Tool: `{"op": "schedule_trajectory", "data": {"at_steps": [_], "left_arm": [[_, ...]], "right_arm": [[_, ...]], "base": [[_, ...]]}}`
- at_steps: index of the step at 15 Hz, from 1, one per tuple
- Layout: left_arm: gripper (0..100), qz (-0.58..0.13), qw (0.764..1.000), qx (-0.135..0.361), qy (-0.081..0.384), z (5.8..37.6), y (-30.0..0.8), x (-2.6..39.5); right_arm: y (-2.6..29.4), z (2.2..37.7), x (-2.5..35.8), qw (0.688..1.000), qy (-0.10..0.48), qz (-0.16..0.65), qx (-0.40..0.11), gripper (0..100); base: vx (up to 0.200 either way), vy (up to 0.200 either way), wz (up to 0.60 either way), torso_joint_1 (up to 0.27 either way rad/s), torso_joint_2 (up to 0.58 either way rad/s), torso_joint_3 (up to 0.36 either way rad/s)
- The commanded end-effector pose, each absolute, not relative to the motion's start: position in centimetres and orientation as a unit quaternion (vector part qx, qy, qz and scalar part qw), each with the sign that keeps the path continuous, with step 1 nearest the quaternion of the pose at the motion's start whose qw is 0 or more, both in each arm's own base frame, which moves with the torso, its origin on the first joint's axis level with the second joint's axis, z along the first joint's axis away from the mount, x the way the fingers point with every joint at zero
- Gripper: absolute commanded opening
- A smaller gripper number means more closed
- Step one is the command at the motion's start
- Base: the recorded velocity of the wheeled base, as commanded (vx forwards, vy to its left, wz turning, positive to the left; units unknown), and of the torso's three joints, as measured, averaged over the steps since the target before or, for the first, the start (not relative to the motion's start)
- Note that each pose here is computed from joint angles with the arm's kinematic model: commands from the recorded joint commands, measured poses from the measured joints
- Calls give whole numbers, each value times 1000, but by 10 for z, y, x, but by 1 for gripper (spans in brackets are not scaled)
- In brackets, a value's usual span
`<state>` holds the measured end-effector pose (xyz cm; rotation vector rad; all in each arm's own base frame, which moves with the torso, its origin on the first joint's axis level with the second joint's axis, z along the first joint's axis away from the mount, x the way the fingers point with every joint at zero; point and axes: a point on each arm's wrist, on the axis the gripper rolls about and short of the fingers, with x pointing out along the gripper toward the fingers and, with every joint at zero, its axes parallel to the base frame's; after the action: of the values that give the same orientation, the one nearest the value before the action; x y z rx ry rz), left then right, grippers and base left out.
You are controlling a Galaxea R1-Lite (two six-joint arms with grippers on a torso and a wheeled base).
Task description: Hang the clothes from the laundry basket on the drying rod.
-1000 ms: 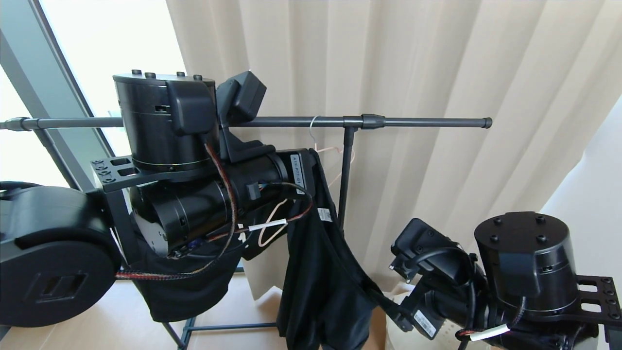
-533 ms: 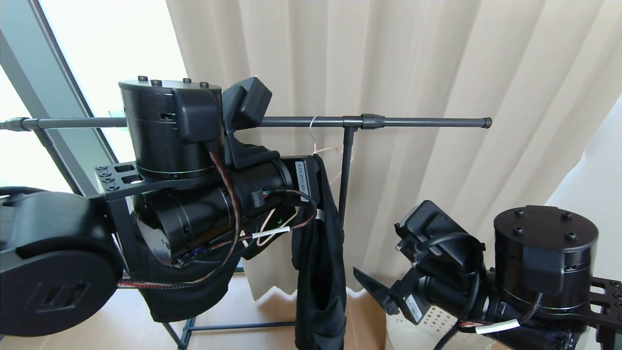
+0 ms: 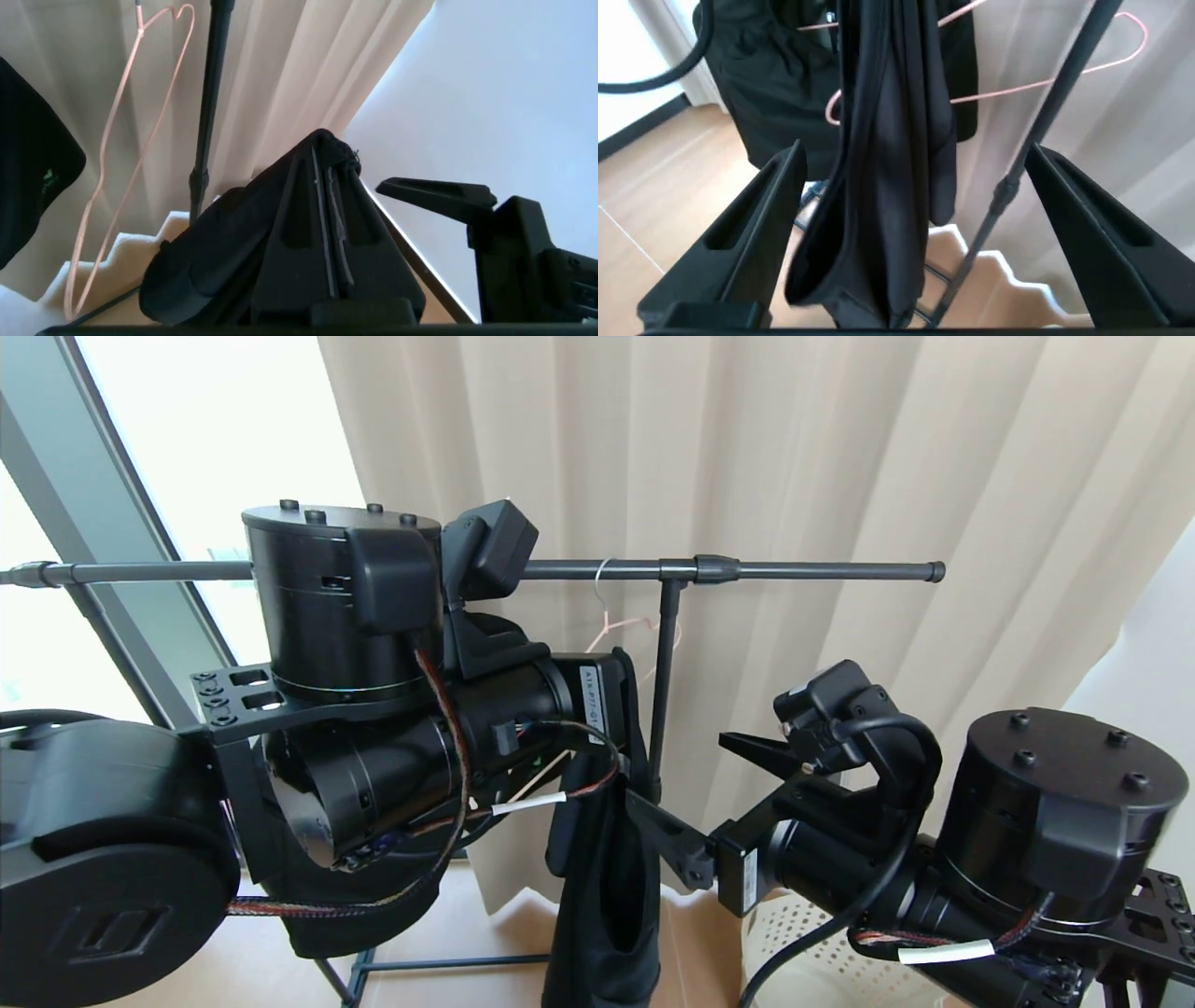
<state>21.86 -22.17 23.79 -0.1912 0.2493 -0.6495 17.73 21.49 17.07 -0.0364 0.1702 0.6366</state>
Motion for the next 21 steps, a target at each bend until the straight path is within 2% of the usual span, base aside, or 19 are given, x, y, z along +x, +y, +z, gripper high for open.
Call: {"op": "schedule_trajectory", "data": {"at_steps": [1, 7, 13, 21], "left_arm": [[0, -318, 935, -92, 124, 236, -222, 218], [0, -320, 935, -92, 124, 237, -224, 216], [0, -315, 937, -90, 122, 237, -225, 214], [0, -316, 938, -94, 112, 244, -220, 210]], "right_arm": [[219, 167, 179, 946, 86, 313, -16, 100], [221, 169, 188, 951, 81, 298, -12, 100], [216, 154, 220, 968, 98, 232, -22, 100], [215, 139, 225, 967, 120, 218, -43, 100]], "base": [[0, 0, 0, 0, 0, 0], [0, 0, 0, 0, 0, 0], [0, 0, 0, 0, 0, 0], [0, 0, 0, 0, 0, 0]]}}
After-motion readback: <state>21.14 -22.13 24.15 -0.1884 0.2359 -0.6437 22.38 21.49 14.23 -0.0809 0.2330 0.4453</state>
